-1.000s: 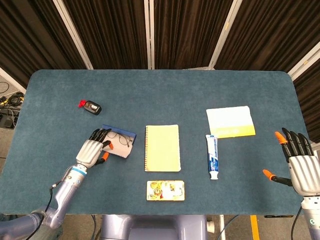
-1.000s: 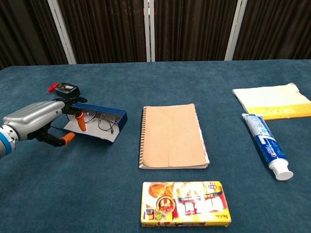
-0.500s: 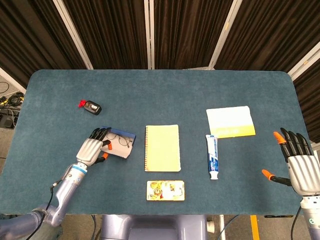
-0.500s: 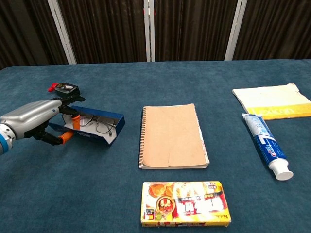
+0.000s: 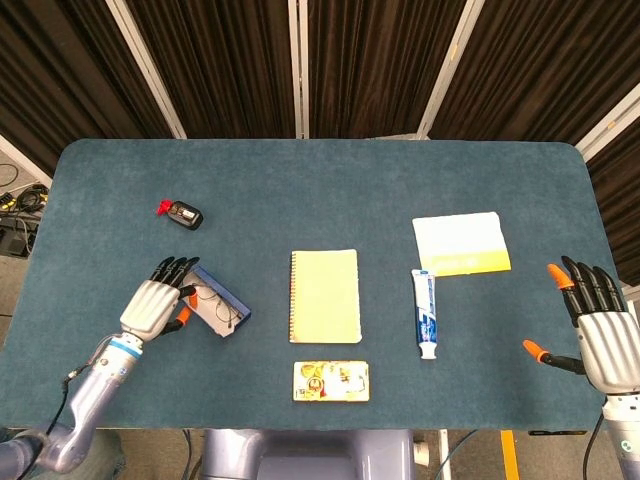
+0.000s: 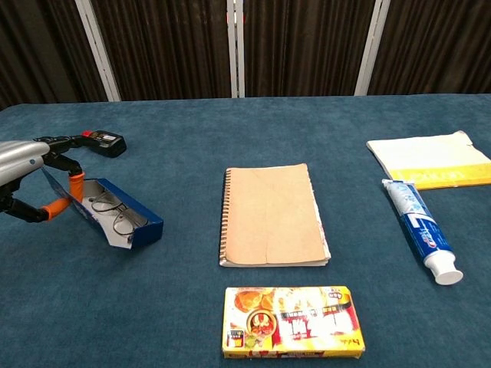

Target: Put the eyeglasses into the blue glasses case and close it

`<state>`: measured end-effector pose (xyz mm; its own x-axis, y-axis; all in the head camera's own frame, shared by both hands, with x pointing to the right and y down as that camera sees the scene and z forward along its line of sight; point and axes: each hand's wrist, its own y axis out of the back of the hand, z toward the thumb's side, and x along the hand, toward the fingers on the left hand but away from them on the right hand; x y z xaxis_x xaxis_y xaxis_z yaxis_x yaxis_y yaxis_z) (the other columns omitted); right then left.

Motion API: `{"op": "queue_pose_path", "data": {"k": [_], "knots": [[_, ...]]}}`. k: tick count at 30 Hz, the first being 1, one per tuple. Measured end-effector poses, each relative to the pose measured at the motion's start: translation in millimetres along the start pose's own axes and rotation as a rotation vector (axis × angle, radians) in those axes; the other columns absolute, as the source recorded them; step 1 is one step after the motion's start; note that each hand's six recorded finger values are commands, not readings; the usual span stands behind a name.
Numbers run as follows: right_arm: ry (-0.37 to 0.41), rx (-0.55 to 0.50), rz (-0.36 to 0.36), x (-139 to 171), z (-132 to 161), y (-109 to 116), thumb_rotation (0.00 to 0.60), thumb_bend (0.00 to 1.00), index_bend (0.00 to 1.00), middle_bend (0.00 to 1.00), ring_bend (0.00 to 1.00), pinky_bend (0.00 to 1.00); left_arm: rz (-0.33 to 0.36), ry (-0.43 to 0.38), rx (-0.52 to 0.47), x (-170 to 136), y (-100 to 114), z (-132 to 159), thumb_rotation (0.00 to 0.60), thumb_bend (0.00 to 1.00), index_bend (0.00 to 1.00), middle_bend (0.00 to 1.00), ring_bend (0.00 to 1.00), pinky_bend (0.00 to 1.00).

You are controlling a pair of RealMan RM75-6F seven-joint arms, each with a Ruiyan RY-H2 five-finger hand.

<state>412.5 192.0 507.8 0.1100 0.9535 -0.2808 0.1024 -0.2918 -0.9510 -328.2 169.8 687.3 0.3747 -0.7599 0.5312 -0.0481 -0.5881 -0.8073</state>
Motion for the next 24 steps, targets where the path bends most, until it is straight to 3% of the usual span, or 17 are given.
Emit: {"op": "queue_pose_path", "data": {"k": [6, 12, 21, 24], "knots": [[0.003, -0.002, -0.001, 0.5, 0.8, 1.2, 0.600, 0.00, 0.00, 0.00, 0.00, 0.00, -0.053, 0.005, 0.039, -15.6, 10.3, -1.6, 0.600, 0.54, 0.68, 0.00, 0.00, 0.00], [0.002, 0.000, -0.002, 0.6, 0.3, 1.7, 0.600, 0.00, 0.00, 0.00, 0.00, 0.00, -0.116, 0.023, 0.012, -6.6, 0.3, 3.2, 0.600, 0.54, 0.68, 0.00, 0.00, 0.00], [-0.001, -0.003, -0.005, 0.7, -1.1, 3.1, 0.600, 0.00, 0.00, 0.00, 0.00, 0.00, -0.122, 0.035, 0.007, 8.5, -9.6, 9.1, 0.600, 0.54, 0.65, 0.00, 0.00, 0.00], [-0.001, -0.003, -0.004, 0.8, -0.9, 2.8, 0.600, 0.00, 0.00, 0.00, 0.00, 0.00, -0.120, 0.042, 0.011, 11.5, -11.1, 8.7, 0.600, 0.53, 0.57, 0.00, 0.00, 0.00]]}}
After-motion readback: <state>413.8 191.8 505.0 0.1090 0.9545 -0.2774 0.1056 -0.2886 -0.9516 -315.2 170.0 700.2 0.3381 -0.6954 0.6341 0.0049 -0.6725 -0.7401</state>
